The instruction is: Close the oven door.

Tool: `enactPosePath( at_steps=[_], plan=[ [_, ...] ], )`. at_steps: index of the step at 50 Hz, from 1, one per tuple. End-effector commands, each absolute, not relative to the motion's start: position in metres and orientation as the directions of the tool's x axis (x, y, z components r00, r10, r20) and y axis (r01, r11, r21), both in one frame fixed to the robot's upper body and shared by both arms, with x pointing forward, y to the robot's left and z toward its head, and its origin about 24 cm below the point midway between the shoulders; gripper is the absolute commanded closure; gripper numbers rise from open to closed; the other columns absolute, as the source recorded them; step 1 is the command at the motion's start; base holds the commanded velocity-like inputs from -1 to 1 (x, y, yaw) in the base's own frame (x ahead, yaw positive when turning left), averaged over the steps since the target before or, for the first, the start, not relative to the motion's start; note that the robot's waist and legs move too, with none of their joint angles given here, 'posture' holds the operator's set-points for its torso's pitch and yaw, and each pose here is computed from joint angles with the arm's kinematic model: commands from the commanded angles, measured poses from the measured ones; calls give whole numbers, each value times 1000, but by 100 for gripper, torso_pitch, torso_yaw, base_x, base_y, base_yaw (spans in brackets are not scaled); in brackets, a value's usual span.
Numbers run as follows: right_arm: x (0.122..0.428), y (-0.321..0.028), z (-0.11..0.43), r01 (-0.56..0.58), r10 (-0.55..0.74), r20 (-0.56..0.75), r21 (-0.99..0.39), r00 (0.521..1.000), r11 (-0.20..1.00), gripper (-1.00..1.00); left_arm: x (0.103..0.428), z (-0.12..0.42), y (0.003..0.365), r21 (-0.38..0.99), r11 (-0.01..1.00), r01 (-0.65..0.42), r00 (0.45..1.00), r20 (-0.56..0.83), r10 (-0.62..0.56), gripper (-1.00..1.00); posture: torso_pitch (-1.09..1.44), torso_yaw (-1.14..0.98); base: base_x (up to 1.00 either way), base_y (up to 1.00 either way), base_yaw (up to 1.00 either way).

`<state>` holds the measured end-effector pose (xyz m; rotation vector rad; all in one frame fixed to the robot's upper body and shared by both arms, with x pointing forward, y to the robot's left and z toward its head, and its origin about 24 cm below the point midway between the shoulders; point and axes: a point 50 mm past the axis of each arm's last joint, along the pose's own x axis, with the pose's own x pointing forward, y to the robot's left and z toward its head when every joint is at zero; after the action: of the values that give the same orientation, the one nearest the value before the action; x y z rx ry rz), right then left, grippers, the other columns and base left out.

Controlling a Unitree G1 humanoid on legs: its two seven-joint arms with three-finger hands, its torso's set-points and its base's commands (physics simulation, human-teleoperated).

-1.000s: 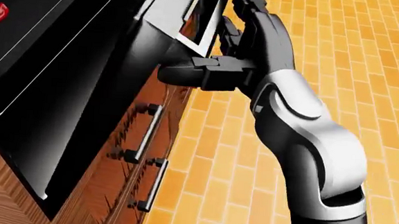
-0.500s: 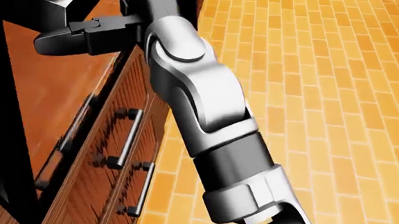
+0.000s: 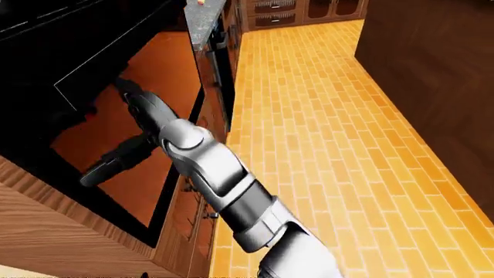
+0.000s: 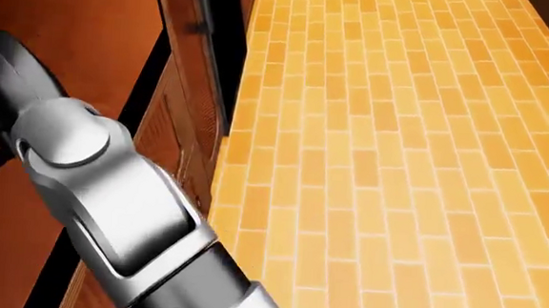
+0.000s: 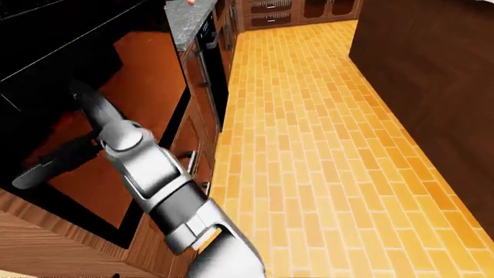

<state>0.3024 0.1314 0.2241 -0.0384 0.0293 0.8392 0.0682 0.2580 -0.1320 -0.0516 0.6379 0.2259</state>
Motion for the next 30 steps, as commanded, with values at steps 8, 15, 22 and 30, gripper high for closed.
enactPosePath(
  at_steps=[8,15,22,30],
  plan=[
    [244,170,221,-884,878,-99,-68,468,463,-100,69,-128,265,42,971,-234,793,-570,216,-100,0,0,0,0,0],
    [192,204,225,-930,928,-91,-94,362,354,-100,69,-128,266,40,970,-239,794,-567,219,-100,0,0,0,0,0],
    [188,207,225,-933,931,-90,-93,355,347,-100,69,-128,266,39,970,-240,794,-568,219,-100,0,0,0,0,0],
    [187,207,226,-934,932,-88,-95,351,343,-100,69,-128,266,39,970,-240,793,-568,219,-100,0,0,0,0,0]
  ],
)
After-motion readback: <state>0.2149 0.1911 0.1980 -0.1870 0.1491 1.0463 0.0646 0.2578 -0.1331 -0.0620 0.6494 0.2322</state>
